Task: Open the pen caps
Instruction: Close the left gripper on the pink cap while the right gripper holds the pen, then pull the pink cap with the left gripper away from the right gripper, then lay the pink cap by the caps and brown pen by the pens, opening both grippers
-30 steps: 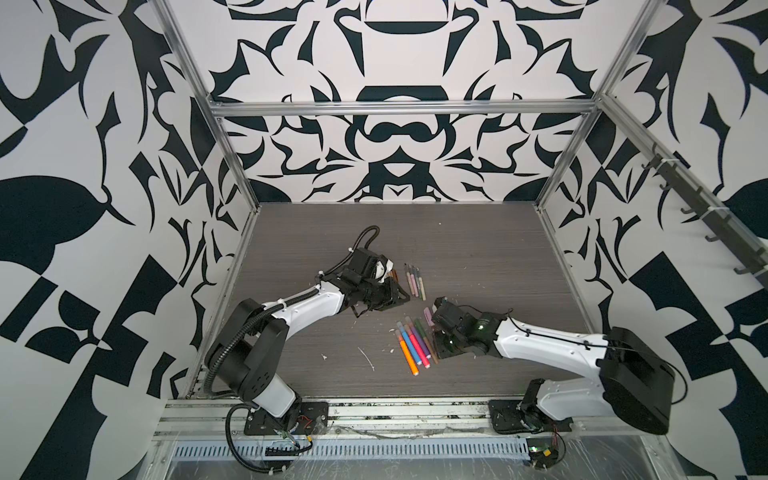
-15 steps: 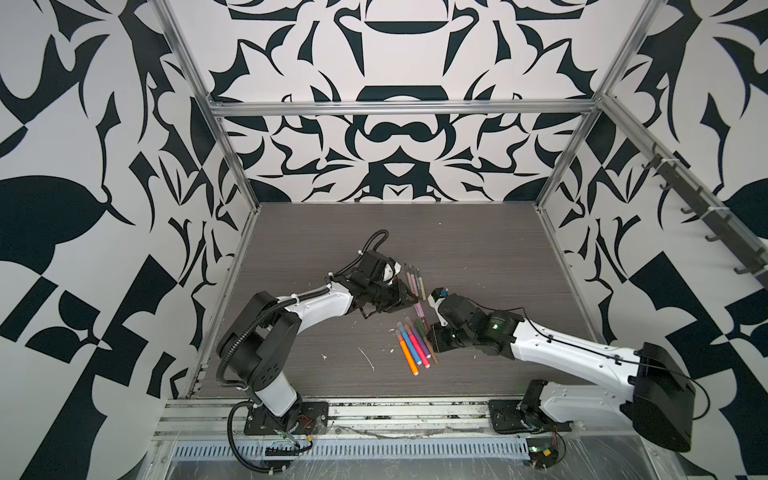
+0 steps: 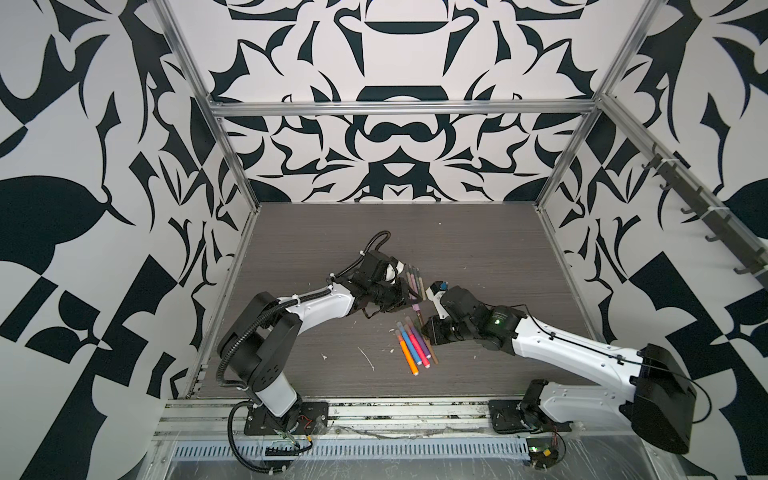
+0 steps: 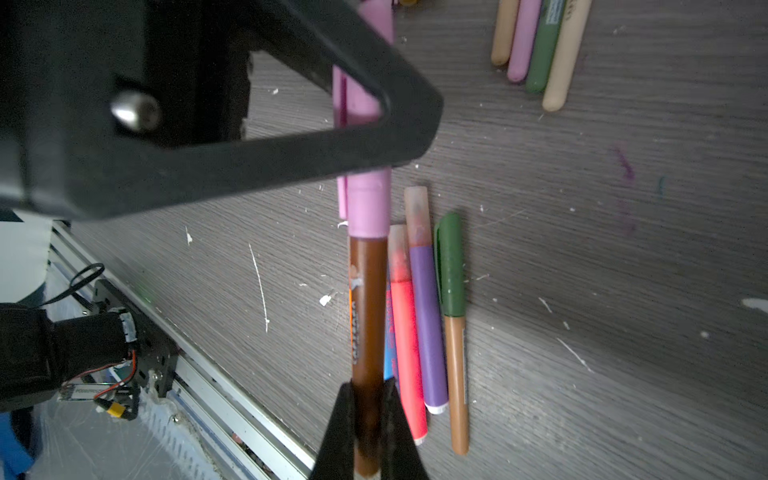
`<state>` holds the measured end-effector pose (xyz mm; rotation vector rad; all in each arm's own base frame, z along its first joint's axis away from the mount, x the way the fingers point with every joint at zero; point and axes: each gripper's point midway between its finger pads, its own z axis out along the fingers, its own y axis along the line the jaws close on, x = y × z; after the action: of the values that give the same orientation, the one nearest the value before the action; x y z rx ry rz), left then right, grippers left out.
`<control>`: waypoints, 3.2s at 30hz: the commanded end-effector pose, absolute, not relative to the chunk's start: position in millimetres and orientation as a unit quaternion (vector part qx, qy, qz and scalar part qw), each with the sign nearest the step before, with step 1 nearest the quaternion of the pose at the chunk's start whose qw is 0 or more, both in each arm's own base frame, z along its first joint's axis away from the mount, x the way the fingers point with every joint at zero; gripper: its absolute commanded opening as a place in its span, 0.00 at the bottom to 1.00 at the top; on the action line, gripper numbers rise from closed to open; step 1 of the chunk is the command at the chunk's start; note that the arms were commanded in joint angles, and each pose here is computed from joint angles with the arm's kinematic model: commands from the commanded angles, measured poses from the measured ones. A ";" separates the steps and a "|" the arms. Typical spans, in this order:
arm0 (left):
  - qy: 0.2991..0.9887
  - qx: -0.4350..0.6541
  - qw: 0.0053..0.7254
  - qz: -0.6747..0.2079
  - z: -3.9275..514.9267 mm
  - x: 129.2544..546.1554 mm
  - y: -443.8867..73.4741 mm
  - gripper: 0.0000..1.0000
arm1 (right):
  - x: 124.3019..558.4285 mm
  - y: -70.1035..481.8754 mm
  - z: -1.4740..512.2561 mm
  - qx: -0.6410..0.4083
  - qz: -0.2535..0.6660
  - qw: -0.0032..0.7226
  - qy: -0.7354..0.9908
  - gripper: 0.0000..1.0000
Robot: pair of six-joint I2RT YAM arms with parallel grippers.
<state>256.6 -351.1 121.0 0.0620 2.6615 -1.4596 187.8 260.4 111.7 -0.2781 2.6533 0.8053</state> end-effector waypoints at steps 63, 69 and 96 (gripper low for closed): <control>0.946 -0.041 0.039 -0.319 27.6 401.4 -223.7 0.19 | 337.0 206.7 67.7 -0.009 0.331 0.193 0.923 0.00; 0.943 -0.043 0.033 -0.329 27.1 403.5 -228.0 0.24 | 359.7 217.9 54.9 -0.007 0.343 0.175 0.923 0.00; 0.922 -0.044 0.050 -0.380 81.5 377.2 -238.0 0.26 | 384.0 225.3 37.8 0.000 0.337 0.165 0.927 0.35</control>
<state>385.1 -233.7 55.1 -0.1528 2.8554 -1.1011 377.6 231.1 30.6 -0.0009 2.6583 1.0123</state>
